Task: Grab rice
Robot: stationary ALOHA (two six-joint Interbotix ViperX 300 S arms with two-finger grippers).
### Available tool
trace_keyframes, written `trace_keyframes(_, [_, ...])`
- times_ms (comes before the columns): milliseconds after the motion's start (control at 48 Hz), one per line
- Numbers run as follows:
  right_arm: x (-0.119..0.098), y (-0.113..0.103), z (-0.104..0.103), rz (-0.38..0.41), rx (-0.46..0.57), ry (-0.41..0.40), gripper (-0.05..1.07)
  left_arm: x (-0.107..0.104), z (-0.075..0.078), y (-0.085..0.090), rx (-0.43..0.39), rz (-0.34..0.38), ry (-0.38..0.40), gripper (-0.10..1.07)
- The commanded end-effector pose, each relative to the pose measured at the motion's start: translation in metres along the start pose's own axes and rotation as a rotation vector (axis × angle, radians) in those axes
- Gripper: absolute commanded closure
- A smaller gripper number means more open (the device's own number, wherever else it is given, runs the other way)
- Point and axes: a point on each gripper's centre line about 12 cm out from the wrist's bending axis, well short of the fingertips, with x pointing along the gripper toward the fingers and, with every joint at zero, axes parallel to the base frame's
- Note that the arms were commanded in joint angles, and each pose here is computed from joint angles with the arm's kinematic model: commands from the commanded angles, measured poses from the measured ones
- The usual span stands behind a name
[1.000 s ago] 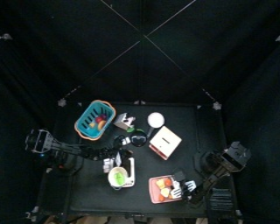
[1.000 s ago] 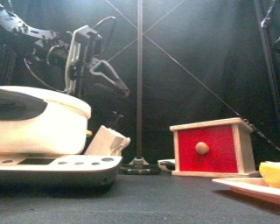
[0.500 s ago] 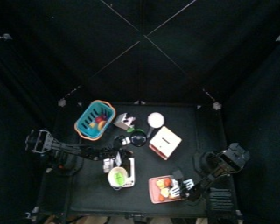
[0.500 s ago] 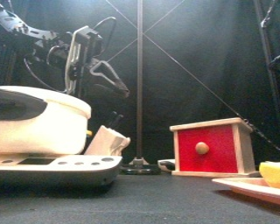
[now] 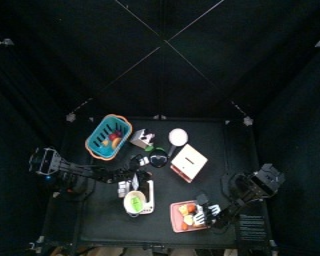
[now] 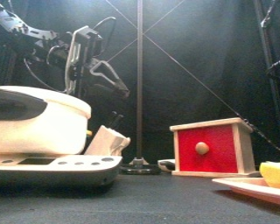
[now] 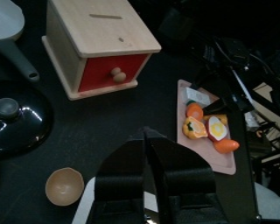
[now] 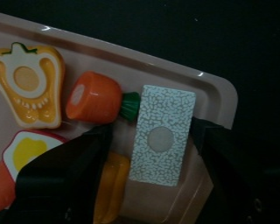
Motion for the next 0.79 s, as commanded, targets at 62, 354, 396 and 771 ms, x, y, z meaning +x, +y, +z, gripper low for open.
trace_keyframes(62, [0.0, 0.002, 0.003, 0.009, 0.012, 0.008, 0.12, 0.001, 0.006, -0.002, -0.005, -0.004, -0.022, 0.59])
trace_keyframes(354, [0.006, -0.001, 0.01, -0.005, 0.022, 0.001, 0.32, -0.002, -0.001, -0.007, -0.024, -0.011, -0.004, 0.59])
trace_keyframes(396, [0.005, 0.0, 0.01, -0.001, 0.021, 0.001, 0.33, -0.002, -0.003, -0.008, -0.024, -0.014, 0.001, 0.59])
trace_keyframes(771, [-0.012, 0.012, 0.021, 0.022, 0.023, -0.055, 0.35, -0.008, 0.002, -0.01, -0.022, -0.025, -0.017, 0.59])
